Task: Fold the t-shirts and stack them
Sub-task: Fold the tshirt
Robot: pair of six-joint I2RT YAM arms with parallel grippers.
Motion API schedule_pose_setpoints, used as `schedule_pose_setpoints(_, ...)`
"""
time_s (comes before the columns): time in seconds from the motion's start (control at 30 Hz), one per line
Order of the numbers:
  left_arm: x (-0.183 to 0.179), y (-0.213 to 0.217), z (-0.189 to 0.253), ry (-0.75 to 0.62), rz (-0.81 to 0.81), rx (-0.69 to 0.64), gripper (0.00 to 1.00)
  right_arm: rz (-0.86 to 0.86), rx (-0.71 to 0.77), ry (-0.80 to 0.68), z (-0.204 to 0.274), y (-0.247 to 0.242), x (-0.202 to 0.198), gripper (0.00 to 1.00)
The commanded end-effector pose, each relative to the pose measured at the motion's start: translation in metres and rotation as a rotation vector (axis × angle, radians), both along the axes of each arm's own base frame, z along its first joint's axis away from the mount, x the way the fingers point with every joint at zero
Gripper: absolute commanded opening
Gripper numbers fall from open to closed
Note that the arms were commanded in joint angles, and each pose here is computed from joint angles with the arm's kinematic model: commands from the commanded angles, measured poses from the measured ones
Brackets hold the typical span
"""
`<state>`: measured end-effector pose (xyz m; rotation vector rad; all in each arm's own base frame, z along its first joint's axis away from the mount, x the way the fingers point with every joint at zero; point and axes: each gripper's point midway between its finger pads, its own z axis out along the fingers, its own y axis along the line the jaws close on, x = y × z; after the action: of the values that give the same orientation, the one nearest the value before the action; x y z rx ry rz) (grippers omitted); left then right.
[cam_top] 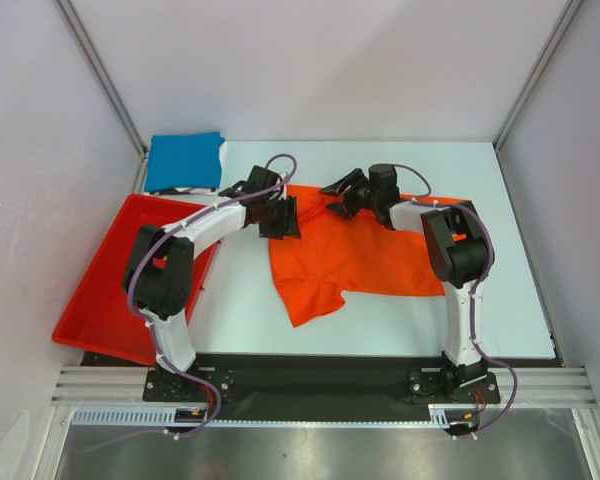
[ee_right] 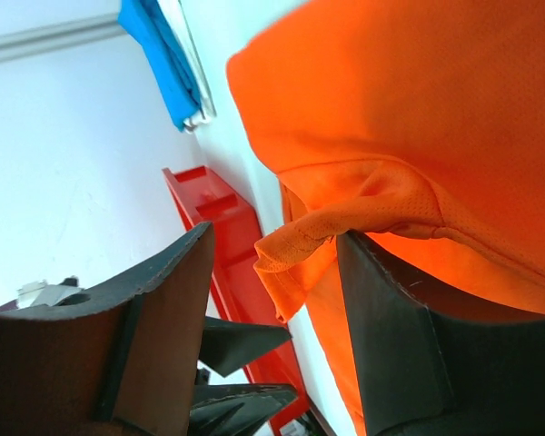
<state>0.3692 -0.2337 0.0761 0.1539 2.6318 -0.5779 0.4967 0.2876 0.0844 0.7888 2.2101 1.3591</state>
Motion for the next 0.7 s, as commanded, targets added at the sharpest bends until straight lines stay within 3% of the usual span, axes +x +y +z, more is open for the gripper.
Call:
schedule_pose_setpoints(0.0,0.018,-0.014,0.013,-0.029,-0.002,-0.063,0.59,-0.024,0.068,-0.047,0.019,0.002,0.016,0.61)
schedule_pose_setpoints(0.2,0.028,-0.008,0.013,-0.026,0.031,-0.088,0.58,-0.153,0.083,0.050,-0.003,-0.006,-0.001,0.61)
schedule_pose_setpoints(0.3,0.030,-0.005,0.013,-0.025,0.035,-0.089,0.57,-0.188,0.133,0.016,0.001,-0.007,0.002,0.61)
schedule_pose_setpoints(0.53,0.033,-0.004,0.011,-0.017,0.043,-0.099,0.57,-0.192,0.158,-0.030,0.009,-0.005,0.010,0.59)
schedule_pose_setpoints(0.67,0.034,-0.005,0.012,-0.020,0.038,-0.102,0.57,-0.154,0.097,0.001,0.016,-0.009,-0.003,0.56)
